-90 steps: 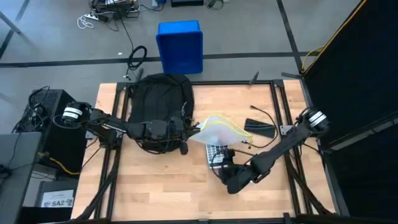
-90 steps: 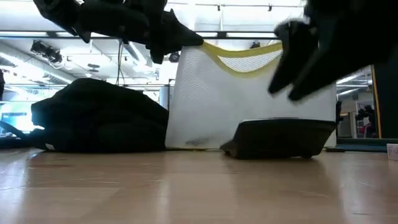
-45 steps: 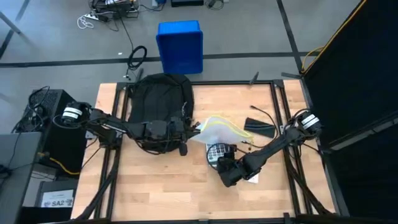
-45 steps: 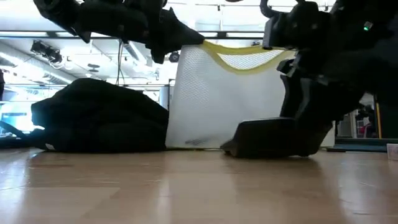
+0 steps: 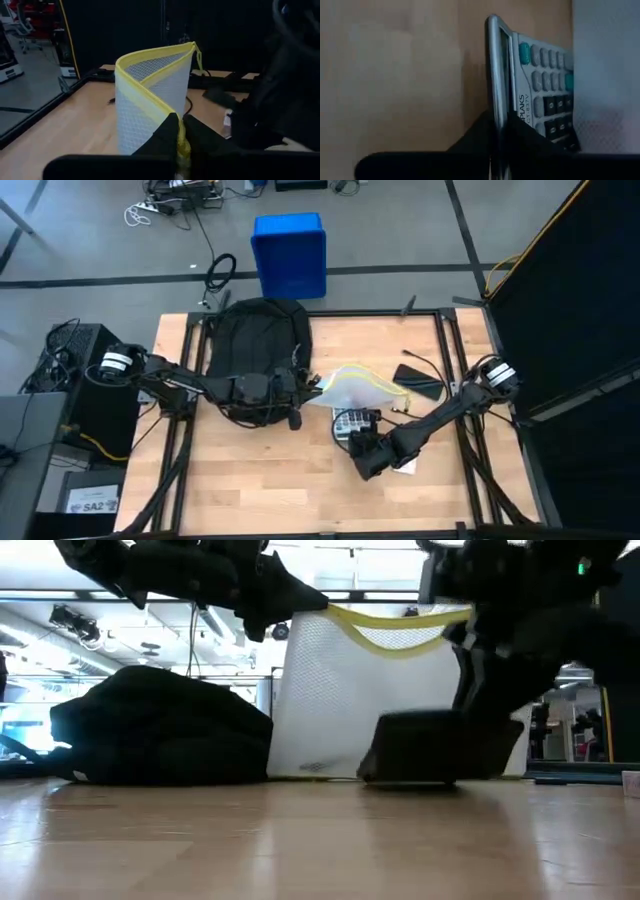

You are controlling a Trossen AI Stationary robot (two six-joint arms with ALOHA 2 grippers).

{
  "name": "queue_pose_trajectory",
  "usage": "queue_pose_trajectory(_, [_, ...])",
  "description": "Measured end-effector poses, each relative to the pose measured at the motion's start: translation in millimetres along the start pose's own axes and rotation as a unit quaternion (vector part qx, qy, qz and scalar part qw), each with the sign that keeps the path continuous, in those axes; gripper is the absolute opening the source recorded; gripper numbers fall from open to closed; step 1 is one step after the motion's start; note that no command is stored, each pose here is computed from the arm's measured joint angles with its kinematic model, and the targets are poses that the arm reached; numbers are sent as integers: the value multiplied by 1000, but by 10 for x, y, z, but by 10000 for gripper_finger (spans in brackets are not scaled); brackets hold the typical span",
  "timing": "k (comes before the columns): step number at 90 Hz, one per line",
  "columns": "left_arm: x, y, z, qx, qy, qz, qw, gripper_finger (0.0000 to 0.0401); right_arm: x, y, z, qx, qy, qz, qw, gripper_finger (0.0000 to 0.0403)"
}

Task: Unpack backpack
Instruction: Close the zip lock bag

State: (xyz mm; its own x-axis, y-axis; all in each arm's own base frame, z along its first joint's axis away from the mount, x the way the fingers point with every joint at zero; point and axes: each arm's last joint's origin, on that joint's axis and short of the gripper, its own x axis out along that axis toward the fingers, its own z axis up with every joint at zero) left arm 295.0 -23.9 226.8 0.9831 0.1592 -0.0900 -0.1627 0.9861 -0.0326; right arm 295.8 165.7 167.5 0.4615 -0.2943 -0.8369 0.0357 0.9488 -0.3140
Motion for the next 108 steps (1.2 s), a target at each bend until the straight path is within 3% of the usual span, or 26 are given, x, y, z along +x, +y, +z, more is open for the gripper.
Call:
queue_pose_trajectory(19, [0,-2,-6,1,3,-1,1000,0,-563,165,193,0,-34,44,998,2])
queue_pose_trajectory(42, [0,-3,-5,1,3,-4,1000,0,-1344,145,411,-30,-90,-3,995,1])
queue_pose_trajectory(64, [-12,-49,-13,3,6,-14,1000,0,-1772,-286,582,-33,-72,-54,995,1])
queue_pose_trajectory(88, [-15,-71,-15,5,7,-36,999,0,-1901,-982,650,40,-29,17,999,0])
queue_pose_trajectory(108, [-14,-72,-5,5,3,-36,999,0,-1797,-1341,741,65,-8,75,995,0])
